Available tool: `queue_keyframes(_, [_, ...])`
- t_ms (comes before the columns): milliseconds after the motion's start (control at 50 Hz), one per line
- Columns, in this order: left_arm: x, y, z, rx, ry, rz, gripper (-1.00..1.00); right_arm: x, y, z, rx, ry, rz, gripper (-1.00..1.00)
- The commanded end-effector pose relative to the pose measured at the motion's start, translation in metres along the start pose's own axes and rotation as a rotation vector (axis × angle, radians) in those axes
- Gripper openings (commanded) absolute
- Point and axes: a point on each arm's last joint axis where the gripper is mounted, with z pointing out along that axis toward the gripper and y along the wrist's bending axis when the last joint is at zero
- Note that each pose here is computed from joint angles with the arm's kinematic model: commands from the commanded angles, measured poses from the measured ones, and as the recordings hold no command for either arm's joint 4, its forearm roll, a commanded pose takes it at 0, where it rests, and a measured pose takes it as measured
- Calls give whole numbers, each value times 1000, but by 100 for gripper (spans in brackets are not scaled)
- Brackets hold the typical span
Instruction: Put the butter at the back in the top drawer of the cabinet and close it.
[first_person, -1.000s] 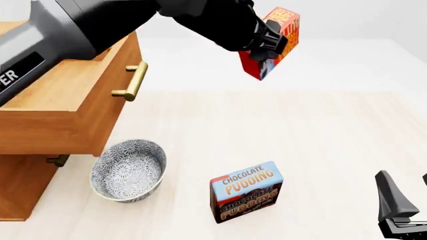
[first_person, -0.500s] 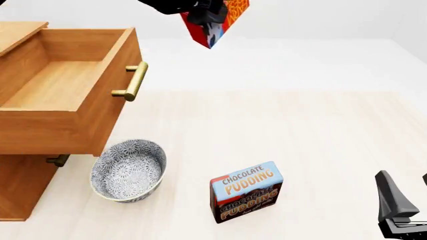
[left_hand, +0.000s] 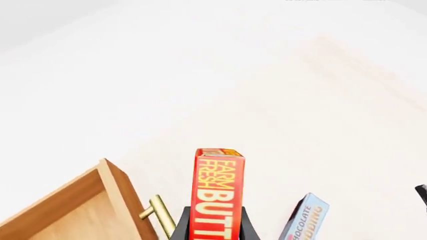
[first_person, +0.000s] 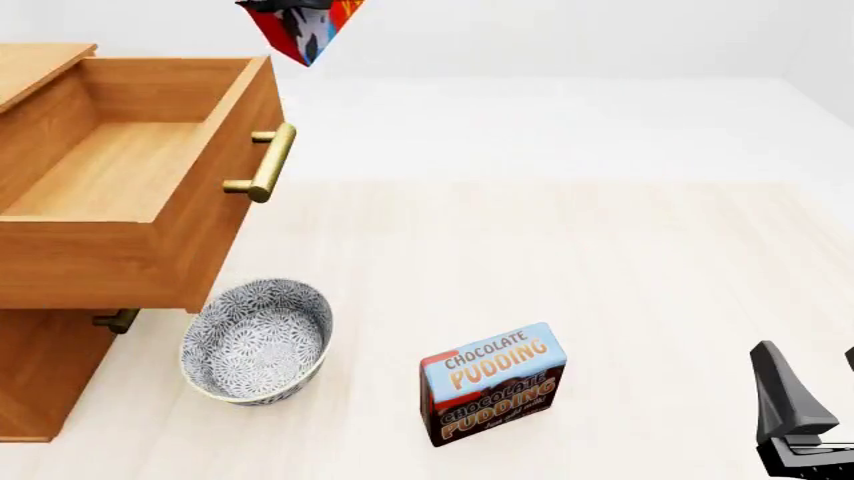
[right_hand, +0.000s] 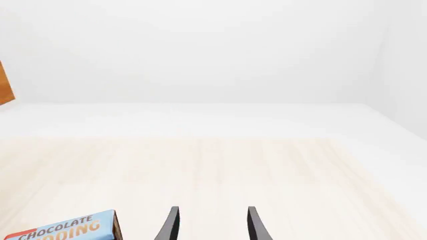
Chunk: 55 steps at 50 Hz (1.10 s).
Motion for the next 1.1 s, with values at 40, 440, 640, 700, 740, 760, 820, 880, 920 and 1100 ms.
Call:
queue_keyframes(40, [5,16,-38,-62,-34,8,-100,0,0,0,0,0,0,100])
queue_keyframes(440, [28,32,-73,-153,-19,-41,-100,0,0,0,0,0,0,100])
queue_keyframes(640, [39,38,-80,-187,-3,-71,-100,0,0,0,0,0,0,100])
queue_keyframes(700, [45,40,-81,-200,5,-81,-100,0,0,0,0,0,0,100])
queue_keyframes(740, [46,40,-82,-206,6,-85,-100,0,0,0,0,0,0,100])
queue_keyframes(760, [48,41,-83,-211,10,-90,-100,0,0,0,0,0,0,100])
queue_keyframes(820, [51,42,-83,-219,15,-101,-100,0,0,0,0,0,0,100])
queue_keyframes(880, [57,44,-80,-227,30,-118,-100,0,0,0,0,0,0,100])
queue_keyframes(920, [61,45,-81,-234,35,-127,-100,0,0,0,0,0,0,100])
queue_keyframes(1100, [67,47,-84,-252,45,-150,-100,0,0,0,0,0,0,100])
